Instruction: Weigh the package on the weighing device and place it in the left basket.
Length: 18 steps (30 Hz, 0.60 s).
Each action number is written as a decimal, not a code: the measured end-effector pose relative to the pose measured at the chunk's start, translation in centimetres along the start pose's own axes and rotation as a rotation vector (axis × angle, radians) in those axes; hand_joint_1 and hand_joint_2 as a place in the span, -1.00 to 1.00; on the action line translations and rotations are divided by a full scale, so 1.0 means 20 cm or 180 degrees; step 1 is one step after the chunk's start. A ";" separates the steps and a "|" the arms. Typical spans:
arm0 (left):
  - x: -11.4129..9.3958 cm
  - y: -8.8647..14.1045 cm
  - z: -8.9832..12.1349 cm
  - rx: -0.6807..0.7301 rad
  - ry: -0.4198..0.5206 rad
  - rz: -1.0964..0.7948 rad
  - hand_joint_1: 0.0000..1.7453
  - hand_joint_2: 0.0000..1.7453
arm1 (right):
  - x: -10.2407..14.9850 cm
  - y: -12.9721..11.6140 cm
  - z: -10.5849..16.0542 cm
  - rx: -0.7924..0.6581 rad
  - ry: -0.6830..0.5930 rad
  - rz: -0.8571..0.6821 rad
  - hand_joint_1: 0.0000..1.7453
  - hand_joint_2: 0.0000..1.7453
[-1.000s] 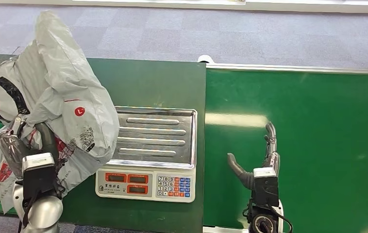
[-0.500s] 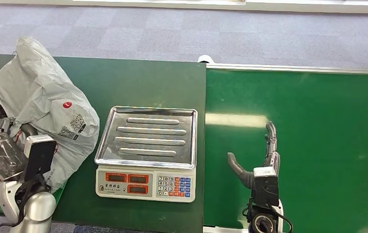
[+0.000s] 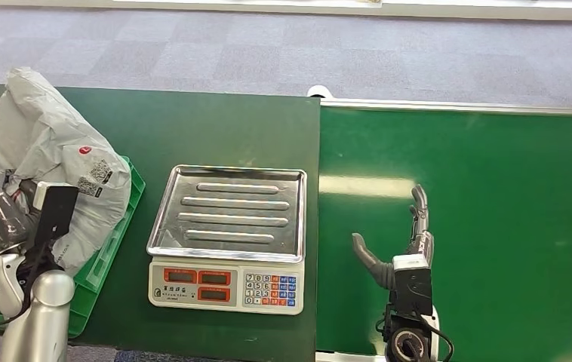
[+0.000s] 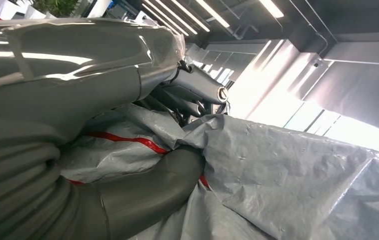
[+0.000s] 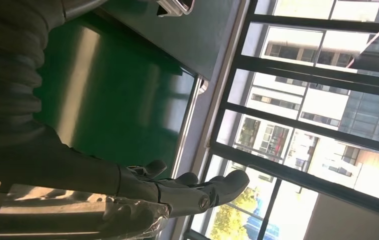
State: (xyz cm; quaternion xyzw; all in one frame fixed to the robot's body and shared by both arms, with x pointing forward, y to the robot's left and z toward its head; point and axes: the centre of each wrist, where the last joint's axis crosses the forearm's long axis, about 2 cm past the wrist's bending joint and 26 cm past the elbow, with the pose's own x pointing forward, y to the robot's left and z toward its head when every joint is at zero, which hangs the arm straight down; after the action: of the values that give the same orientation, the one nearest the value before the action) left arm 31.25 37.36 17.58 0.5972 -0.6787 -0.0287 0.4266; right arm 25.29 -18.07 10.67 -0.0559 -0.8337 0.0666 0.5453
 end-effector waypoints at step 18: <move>-0.09 0.05 0.00 0.0308 0.0058 -0.0185 -0.84 1.00 | 0.00 0.03 0.01 0.0018 0.0025 -0.0001 -1.00 1.00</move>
State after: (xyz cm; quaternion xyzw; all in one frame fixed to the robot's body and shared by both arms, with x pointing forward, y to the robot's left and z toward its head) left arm 30.23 39.23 17.15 0.6368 -0.6577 -0.0027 0.4023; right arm 25.07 -17.44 10.34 -0.0544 -0.8314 0.0686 0.5487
